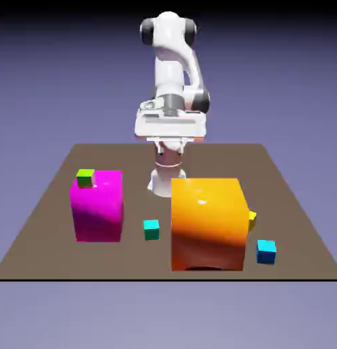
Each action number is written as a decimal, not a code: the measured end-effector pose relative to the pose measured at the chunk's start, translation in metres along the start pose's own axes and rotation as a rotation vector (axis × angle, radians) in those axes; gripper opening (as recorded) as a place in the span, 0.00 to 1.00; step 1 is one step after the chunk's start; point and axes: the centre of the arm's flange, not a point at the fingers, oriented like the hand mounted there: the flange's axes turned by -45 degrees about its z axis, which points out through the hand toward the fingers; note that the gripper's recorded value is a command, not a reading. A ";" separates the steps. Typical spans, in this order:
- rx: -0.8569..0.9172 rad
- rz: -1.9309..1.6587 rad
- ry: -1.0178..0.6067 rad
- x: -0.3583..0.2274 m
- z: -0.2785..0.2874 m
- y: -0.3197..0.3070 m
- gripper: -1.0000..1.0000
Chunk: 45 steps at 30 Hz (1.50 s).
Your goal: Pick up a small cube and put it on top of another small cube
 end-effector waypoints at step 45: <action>-0.591 1.115 -0.127 -0.009 0.134 -0.322 0.50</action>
